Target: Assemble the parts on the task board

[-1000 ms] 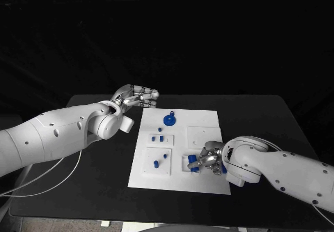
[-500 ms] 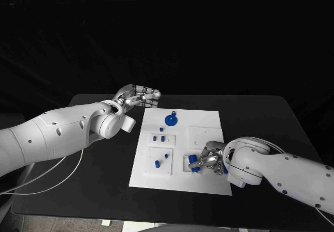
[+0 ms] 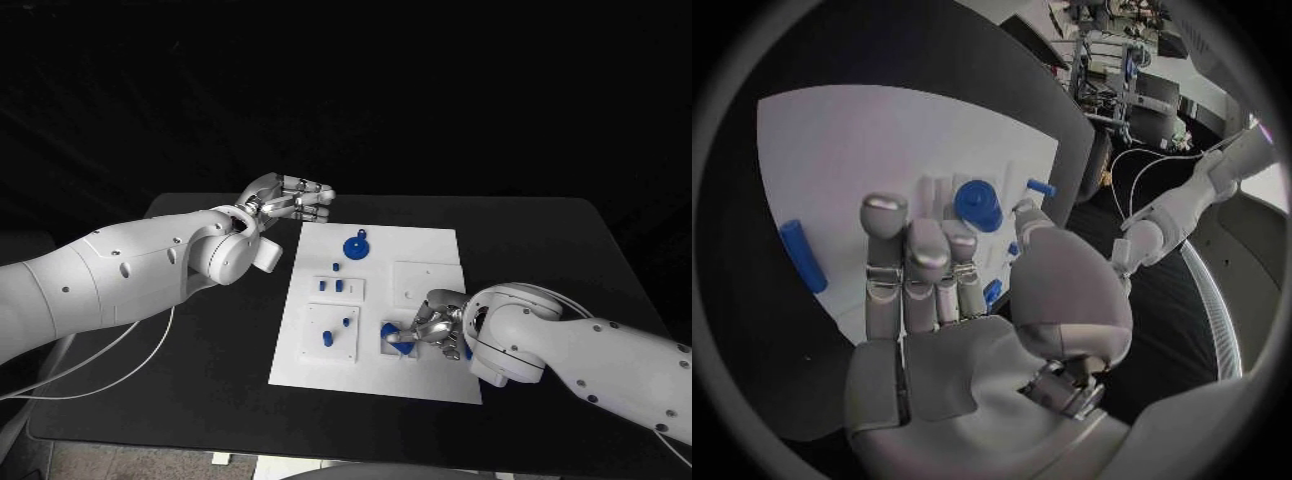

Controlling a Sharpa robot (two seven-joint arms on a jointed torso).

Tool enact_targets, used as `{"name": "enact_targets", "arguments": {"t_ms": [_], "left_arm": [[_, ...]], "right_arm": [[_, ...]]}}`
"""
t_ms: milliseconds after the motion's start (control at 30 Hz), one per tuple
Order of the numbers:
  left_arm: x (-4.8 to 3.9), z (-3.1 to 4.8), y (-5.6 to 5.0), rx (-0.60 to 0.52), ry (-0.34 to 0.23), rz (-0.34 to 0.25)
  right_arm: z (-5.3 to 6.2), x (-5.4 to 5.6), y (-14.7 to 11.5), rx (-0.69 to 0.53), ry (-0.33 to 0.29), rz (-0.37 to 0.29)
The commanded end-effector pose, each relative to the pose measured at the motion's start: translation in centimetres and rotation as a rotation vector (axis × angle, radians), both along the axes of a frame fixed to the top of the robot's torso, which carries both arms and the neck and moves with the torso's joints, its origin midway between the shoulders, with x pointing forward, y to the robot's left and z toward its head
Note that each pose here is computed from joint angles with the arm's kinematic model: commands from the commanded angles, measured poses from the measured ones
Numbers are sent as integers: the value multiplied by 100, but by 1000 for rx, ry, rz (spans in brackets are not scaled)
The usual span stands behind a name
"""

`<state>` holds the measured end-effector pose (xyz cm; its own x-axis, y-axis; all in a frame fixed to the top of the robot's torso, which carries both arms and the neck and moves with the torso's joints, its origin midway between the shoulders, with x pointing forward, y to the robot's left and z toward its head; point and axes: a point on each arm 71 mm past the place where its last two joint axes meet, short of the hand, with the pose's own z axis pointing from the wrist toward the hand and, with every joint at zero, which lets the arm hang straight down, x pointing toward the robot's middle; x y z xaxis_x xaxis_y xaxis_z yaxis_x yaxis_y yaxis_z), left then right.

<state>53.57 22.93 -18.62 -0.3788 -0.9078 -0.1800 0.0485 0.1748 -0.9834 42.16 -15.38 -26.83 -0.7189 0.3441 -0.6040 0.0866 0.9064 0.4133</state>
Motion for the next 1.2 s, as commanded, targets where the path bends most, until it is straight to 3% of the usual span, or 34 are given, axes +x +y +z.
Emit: {"name": "enact_targets", "arguments": {"t_ms": [33, 1200], "left_arm": [[-3, 5, -21, -8, 1, -15], [4, 1, 11, -1, 3, -4]], "right_arm": [[11, 0, 16, 16, -18, 9], [58, -111, -68, 33, 13, 75]]}}
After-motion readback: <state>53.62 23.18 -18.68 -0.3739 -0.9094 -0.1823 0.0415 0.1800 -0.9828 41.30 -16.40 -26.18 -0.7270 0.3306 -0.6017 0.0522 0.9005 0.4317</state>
